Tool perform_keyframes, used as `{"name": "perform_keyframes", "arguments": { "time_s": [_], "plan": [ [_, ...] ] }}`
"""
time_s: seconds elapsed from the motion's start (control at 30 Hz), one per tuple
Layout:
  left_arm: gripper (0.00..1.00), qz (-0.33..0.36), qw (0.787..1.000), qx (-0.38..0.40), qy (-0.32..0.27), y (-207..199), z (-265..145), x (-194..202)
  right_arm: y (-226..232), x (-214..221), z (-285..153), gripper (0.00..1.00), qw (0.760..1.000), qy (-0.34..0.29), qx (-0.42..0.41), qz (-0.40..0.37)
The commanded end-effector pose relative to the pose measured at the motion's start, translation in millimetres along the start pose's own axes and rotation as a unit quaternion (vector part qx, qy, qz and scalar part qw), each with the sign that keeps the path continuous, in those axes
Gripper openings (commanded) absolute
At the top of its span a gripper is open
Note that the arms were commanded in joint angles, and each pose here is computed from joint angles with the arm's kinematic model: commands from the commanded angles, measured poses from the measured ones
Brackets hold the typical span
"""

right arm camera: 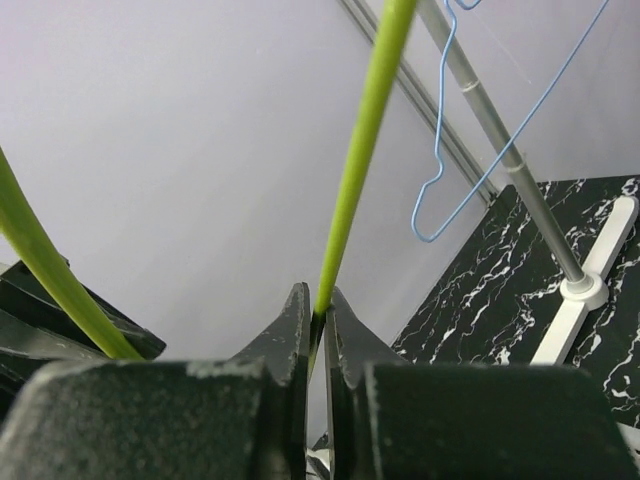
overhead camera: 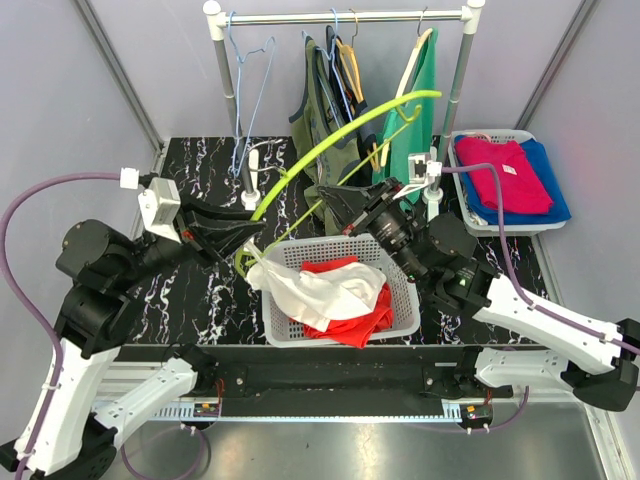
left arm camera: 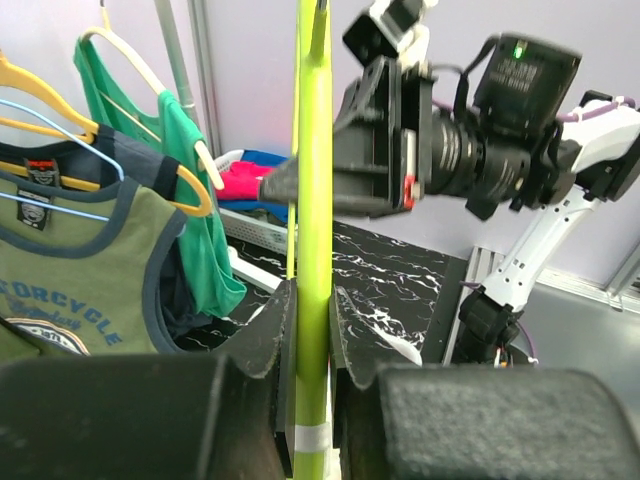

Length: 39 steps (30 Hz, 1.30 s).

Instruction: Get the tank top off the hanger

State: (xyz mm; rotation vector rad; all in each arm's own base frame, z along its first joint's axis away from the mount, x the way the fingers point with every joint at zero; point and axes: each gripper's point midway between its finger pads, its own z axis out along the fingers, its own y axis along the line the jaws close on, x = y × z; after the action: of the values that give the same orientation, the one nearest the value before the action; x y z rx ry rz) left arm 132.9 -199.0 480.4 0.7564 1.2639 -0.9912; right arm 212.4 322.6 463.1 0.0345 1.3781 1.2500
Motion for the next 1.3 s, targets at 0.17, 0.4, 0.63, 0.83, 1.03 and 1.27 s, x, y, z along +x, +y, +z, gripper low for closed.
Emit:
{"name": "perform_keyframes", "arguments": {
  "time_s": [0.17, 0.4, 0.63, 0.83, 1.03, 1.27],
  "plan": [
    [0.00, -0.020, 1.000, 0.013, -0.008, 1.4, 7.8, 7.5, -18.4, 19.2, 0.6, 0.06, 0.997, 0.037, 0.028, -0.061],
    [0.00, -0.035, 0.999, 0.030, -0.005, 1.6, 17.2, 9.4, -7.0, 19.9, 12.9, 0.06, 0.996, 0.046, 0.013, -0.075],
    [0.00, -0.057, 0.997, 0.035, 0.028, 10.9, 31.9, 37.0, -1.2, -26.4, -2.8, 0.06, 0.992, 0.015, 0.034, -0.121],
    [0.00, -0.040, 0.997, 0.052, 0.036, 17.4, 63.7, 29.5, -11.2, -59.2, -39.6, 0.06, 0.989, -0.010, 0.059, -0.137],
    [0.00, -0.032, 0.996, 0.074, 0.049, 19.2, 96.6, 29.7, -18.2, -67.8, -53.7, 0.08, 0.987, -0.014, 0.074, -0.140],
    [0.00, 0.019, 0.997, 0.067, 0.044, 22.2, 99.0, 8.8, -29.8, -60.7, -59.0, 0.11, 0.985, -0.003, 0.091, -0.147]
  ]
}}
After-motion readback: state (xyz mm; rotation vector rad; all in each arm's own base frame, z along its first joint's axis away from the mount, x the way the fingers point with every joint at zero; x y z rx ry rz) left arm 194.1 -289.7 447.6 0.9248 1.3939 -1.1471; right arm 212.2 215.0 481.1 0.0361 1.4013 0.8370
